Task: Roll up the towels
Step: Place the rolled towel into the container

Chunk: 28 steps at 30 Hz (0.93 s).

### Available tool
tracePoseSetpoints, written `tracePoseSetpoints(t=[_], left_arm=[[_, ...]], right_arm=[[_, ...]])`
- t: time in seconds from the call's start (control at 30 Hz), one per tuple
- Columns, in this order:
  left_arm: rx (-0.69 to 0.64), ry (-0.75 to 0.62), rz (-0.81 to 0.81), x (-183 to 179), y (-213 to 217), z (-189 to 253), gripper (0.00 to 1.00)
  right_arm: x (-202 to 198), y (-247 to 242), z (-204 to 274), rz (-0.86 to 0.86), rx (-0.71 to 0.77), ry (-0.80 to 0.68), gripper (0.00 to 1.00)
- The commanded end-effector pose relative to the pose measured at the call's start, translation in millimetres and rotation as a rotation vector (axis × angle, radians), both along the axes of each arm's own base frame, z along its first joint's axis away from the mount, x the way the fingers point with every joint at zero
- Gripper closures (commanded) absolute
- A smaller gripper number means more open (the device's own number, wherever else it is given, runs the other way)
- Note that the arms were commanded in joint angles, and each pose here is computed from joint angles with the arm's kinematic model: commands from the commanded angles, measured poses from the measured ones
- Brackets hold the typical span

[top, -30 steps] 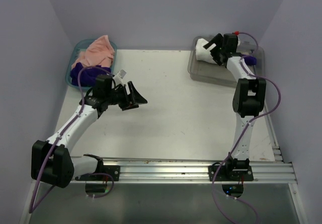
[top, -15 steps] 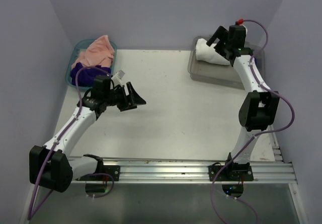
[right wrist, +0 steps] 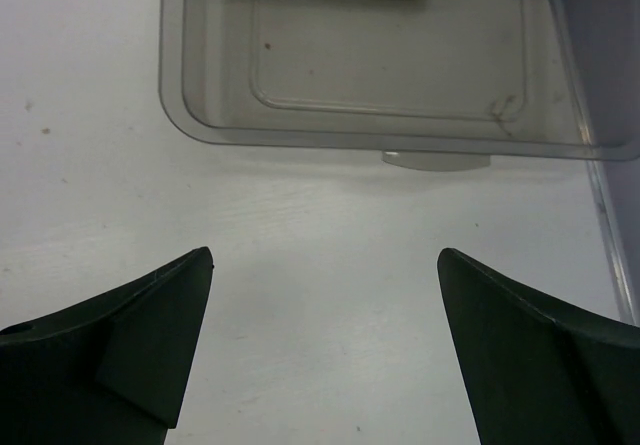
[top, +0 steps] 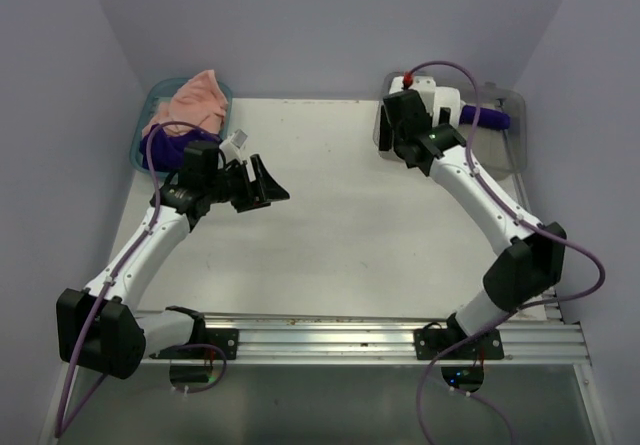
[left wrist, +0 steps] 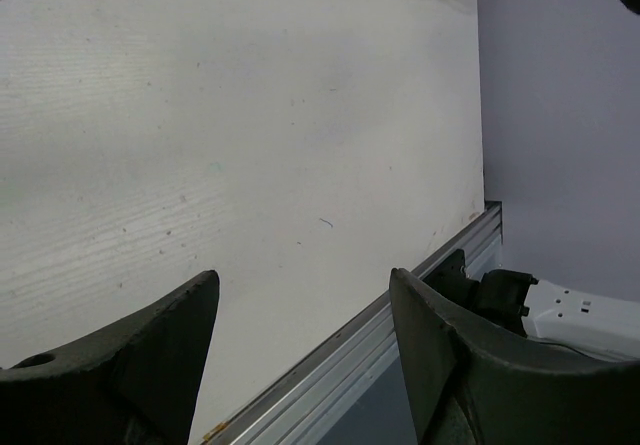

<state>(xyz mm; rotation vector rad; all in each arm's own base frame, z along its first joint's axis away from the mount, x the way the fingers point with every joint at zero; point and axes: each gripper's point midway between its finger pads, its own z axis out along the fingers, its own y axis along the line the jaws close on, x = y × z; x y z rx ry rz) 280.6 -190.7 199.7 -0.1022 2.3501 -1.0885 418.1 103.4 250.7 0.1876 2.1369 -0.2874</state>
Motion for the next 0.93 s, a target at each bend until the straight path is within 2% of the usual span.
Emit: tracePoseSetpoints(t=[0.0, 0.03, 0.07, 0.2, 0.43, 0.67, 0.9], left_arm=[[0.008, -0.054, -0.012, 4.4, -0.1, 13.7, 0.27], [0.005, -0.052, -0.013, 4.4, -0.5, 13.8, 0.27], [0.006, -0.056, -0.014, 4.3, -0.8, 14.7, 0.27], [0.010, -0.075, -0.013, 5.3, 0.0, 18.5, 0.27], [0.068, -0.132, 0.034, 9.2, 12.0, 30.7, 0.25], [0.179, -0.161, 0.109, 18.3, 31.5, 39.6, 0.23], [0.198, -0.187, 0.118, 24.0, 34.2, 47.8, 0.23]], right_arm=[[-35.1, -36.8, 39.2, -0.056, -0.008, -0.091, 0.01], [-40.4, -35.8, 29.1, -0.034, -0.004, -0.086, 0.01], [-51.0, -39.6, 42.8, -0.025, 0.024, -0.131, 0.02], [-71.5, -46.6, 37.0, -0.011, 0.030, -0.128, 0.02], [-96.1, -62.9, 10.5, -0.051, -0.024, -0.021, 0.01], [-113.4, -73.8, -8.9, -0.082, -0.053, 0.036, 0.02], [-116.1, -72.5, -18.4, -0.070, -0.035, 0.026, 0.02]])
